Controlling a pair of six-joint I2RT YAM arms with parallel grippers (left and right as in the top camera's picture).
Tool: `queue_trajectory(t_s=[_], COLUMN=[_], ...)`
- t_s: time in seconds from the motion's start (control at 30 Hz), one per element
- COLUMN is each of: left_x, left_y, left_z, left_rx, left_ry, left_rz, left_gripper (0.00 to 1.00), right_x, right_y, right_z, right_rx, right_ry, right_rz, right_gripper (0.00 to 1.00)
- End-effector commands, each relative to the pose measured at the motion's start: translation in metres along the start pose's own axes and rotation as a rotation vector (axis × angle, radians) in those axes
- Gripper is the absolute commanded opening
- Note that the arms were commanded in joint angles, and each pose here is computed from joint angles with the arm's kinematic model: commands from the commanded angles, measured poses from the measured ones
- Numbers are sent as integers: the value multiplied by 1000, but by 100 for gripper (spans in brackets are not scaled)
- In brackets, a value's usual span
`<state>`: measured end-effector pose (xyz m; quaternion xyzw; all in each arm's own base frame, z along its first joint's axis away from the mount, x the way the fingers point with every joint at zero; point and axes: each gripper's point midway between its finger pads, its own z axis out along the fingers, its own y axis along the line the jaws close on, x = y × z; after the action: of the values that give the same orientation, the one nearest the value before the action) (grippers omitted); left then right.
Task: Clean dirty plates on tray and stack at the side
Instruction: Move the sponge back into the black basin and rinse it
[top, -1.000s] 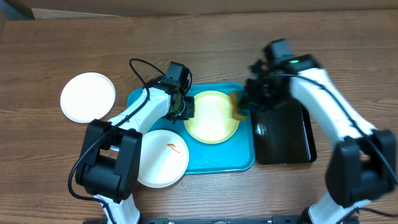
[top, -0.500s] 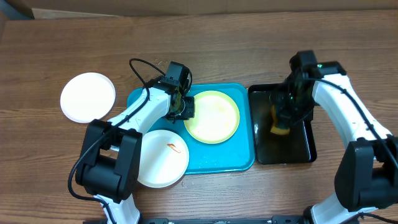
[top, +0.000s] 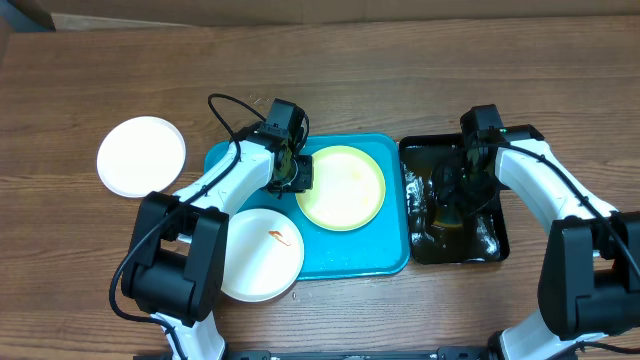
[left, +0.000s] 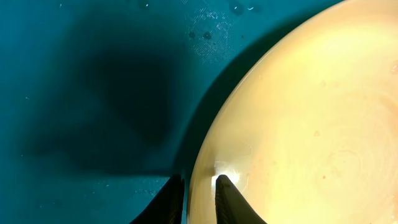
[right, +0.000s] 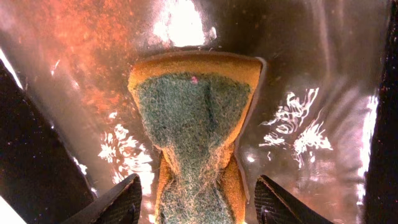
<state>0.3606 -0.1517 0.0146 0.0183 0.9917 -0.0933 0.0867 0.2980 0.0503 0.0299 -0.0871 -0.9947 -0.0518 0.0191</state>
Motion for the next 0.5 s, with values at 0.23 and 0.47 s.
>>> queue_trajectory(t_s=[0.23, 0.47], left_x=[-5, -5], left_y=[-5, -5], left_z=[-3, -3], left_rx=[16, 16], left_ry=[-12, -12], left_rz=[4, 4], left_gripper=[21, 23], right_x=[24, 37], right_y=[-10, -11], right_z=[30, 39], right_rx=[14, 2], right_ry=[33, 68], right_rz=[59, 62], right_gripper=[60, 4])
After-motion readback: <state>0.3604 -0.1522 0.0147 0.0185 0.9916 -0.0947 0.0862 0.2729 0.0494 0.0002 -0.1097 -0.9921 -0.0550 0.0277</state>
